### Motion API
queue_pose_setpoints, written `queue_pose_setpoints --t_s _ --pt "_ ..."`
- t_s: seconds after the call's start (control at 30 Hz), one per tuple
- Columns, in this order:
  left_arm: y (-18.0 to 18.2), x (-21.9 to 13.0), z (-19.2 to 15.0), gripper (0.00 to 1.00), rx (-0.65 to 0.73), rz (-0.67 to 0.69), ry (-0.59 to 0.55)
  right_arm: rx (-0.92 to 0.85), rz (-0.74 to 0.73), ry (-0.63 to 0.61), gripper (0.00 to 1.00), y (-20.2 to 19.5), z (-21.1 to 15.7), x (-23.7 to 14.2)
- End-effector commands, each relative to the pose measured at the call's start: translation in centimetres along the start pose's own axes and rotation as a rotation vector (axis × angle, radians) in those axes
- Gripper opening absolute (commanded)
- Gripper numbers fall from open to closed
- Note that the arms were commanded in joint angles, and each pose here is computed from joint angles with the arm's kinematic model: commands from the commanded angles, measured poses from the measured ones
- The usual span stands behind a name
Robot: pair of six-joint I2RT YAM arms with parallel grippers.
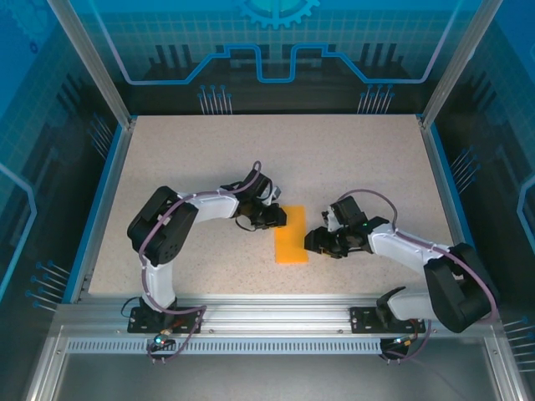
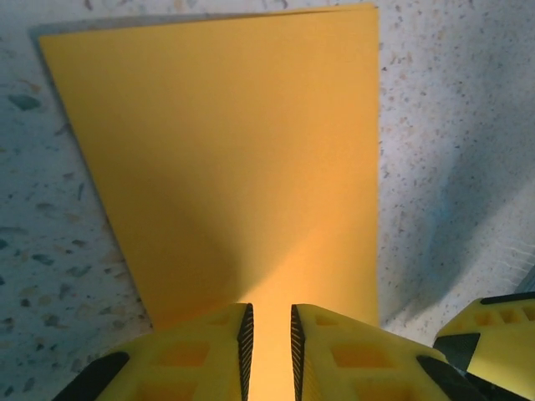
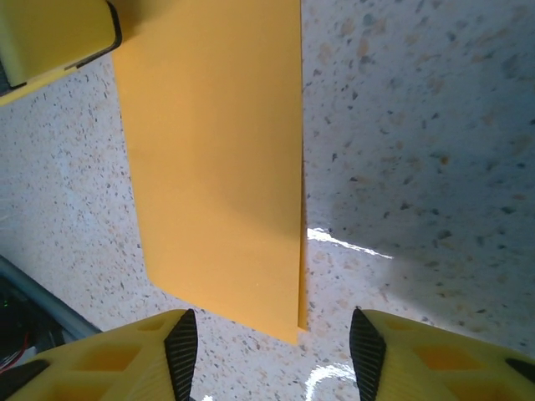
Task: Fold a paper plane with a square sheet of paper (fold left side to right side)
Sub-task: Fold the triangle a second time at the center of the table.
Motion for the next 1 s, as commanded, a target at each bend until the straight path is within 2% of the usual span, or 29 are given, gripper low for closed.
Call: queue_pose_setpoints --t_s 0.0,0.57,0.97 --pt "1.4 0.9 -0.9 0.23 -0.04 0.048 0.029 0.041 0.046 0.056 0.52 0.0 -0.5 0.6" --pt "2.2 1.3 -1.5 0.22 -0.047 0.077 0.044 0.056 0.09 0.106 0.48 0.6 -0.1 2.5" --pt "1.8 1.2 -1.5 0.22 -0.041 0.067 0.044 0.044 0.131 0.081 0.4 1.4 0.8 3.0"
Point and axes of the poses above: each hand's point on the last joint's axis, 136 mm out from that joint toward the fingers, its own x axis out along the fingers, its own y axis along the line the jaws close on, z = x × y, the point moved 5 cm from there along -x, back along the fingers, and after that the axes turned 3 degrees about -x, right-handed, at the moved point
